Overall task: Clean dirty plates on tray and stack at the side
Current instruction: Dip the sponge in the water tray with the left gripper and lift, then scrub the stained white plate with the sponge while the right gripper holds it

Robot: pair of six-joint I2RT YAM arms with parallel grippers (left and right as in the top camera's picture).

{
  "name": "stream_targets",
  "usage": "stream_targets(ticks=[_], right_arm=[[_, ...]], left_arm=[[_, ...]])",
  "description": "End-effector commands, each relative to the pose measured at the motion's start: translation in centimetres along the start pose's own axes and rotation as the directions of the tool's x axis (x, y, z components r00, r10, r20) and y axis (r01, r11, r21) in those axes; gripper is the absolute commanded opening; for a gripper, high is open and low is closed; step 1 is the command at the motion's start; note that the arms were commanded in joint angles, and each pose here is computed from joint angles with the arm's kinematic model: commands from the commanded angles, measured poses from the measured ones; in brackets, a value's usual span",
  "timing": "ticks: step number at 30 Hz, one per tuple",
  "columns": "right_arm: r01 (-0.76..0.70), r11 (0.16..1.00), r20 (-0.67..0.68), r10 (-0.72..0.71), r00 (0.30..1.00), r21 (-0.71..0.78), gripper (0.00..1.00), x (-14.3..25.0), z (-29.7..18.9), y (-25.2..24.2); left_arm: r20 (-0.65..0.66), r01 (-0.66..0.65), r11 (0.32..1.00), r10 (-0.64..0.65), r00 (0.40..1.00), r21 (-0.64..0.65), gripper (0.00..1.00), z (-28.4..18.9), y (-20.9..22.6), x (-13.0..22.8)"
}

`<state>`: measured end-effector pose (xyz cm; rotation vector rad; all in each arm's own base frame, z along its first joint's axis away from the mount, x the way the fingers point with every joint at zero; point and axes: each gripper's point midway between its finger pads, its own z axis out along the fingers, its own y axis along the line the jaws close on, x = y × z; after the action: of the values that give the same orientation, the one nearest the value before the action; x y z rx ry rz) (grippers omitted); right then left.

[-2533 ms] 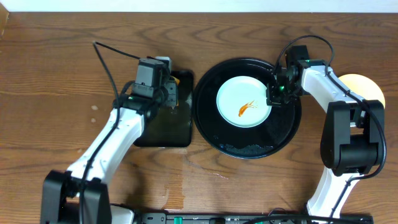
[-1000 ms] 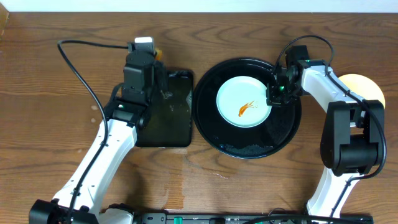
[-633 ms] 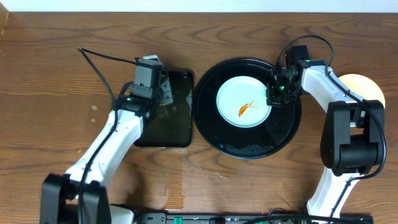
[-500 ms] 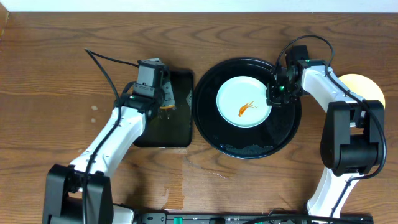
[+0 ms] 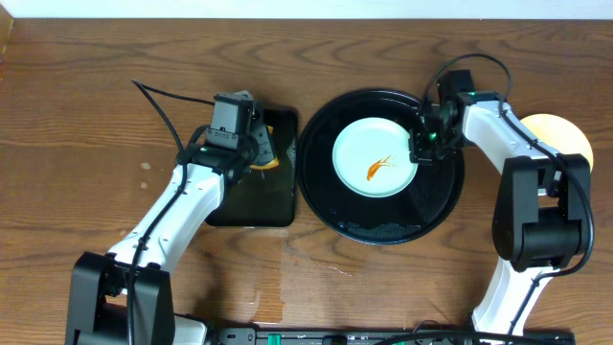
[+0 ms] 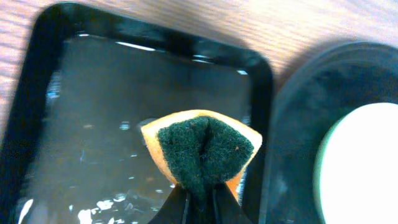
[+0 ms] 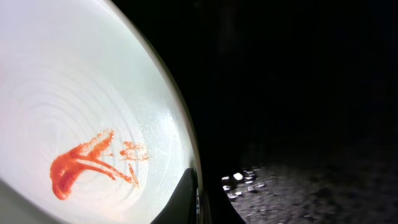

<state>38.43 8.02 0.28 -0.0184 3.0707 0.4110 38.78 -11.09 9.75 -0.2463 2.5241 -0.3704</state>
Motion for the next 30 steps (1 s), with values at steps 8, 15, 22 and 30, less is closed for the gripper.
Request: stream_targets(ticks=[8,15,22,30], right_arm=[[0.154,0.988,-0.094,-0.151,0.984,0.020,0.01,3.0,2.2,5.0],[0.167,0.986,-0.091,-0.164,0.982,0.017,0.01,3.4,2.7,6.8],[0.169,0.985,-0.094,-0.167,0.981,0.017,0.01,3.5,2.7,6.9],[0.169,0.985,-0.095,-0.167,0.981,0.017,0.01,3.5,2.7,6.9]], left_arm=[[0.005,0.006,0.969,-0.008,1.000,0.246,0.07,-0.4,-6.0,-0.2],[-0.042,-0.069,0.952,0.085,0.995,0.297,0.07,0.8,-9.8,3.1],[-0.114,0.028,0.940,0.012,0.993,0.340,0.08,3.3,-13.3,6.1],[-0.224,0.151,0.929,-0.077,0.972,0.338,0.08,5.4,-15.9,10.2]])
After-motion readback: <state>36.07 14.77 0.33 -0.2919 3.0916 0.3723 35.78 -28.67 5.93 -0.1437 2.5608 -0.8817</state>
